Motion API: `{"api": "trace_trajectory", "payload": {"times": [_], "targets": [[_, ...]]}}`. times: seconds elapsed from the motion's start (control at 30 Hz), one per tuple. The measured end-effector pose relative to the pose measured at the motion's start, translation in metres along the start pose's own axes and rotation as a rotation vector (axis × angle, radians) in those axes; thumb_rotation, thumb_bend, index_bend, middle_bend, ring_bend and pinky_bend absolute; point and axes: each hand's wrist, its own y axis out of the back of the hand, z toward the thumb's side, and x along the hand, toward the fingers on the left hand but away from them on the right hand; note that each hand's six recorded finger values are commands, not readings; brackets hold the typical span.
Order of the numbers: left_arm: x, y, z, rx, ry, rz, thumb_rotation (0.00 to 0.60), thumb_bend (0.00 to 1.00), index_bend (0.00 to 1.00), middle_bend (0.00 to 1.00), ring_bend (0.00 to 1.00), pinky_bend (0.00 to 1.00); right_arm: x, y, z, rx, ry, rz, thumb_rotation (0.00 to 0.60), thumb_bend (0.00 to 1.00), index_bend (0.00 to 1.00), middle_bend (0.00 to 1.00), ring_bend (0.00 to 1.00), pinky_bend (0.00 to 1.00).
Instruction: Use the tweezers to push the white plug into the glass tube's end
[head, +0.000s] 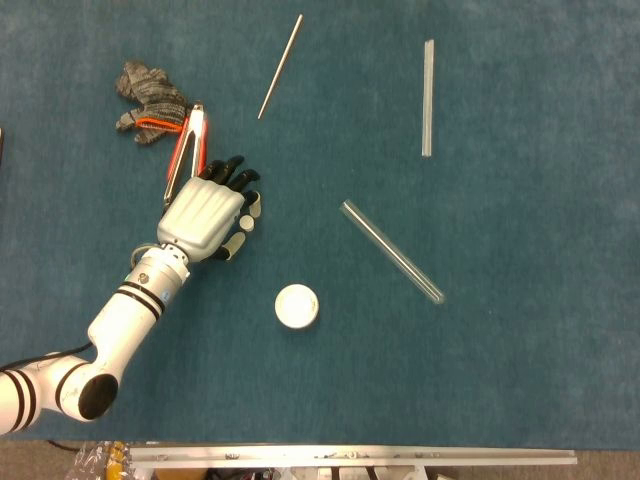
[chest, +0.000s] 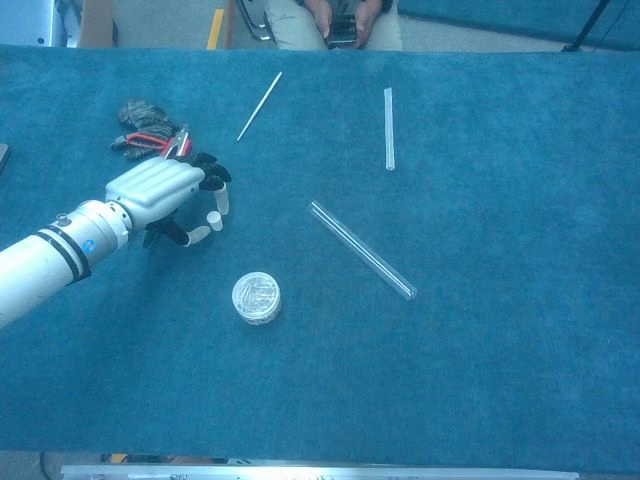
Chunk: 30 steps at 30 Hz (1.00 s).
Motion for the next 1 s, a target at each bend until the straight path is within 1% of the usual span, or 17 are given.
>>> {"api": "trace_trajectory", "payload": {"times": [0.5, 0.73, 0.9, 1.0], "targets": [[0.003, -0.002, -0.002, 0.001, 0.009, 0.006, 0.6, 0.36, 0.45, 0.19, 0.03, 0.08, -0.001, 0.0, -0.003, -0.001, -0.005, 0.002, 0.6, 0.34, 0.21, 0.15, 0.04, 0.22], [0.004, 0.001, 0.001, -0.014, 0.001, 0.021, 0.6, 0.36, 0.48, 0.21, 0.03, 0.08, -0.001, 0.0, -0.003, 0.001, -0.006, 0.001, 0.6, 0.34, 0.21, 0.15, 0.04, 0.22], [0.0, 0.008, 0.001, -0.047, -0.007, 0.034, 0.6, 0.36, 0.48, 0.21, 0.04, 0.08, -0.003, 0.0, 0.001, 0.022, 0.005, 0.0, 0.6, 0.34, 0.21, 0.15, 0.04, 0.22], [-0.006, 0.018, 0.0, -0.061, -0.016, 0.043, 0.6, 0.36, 0.48, 0.21, 0.04, 0.08, -0.005, 0.002, 0.005, 0.055, 0.017, -0.011, 0.6, 0.29, 0.21, 0.15, 0.04, 0.22]]}}
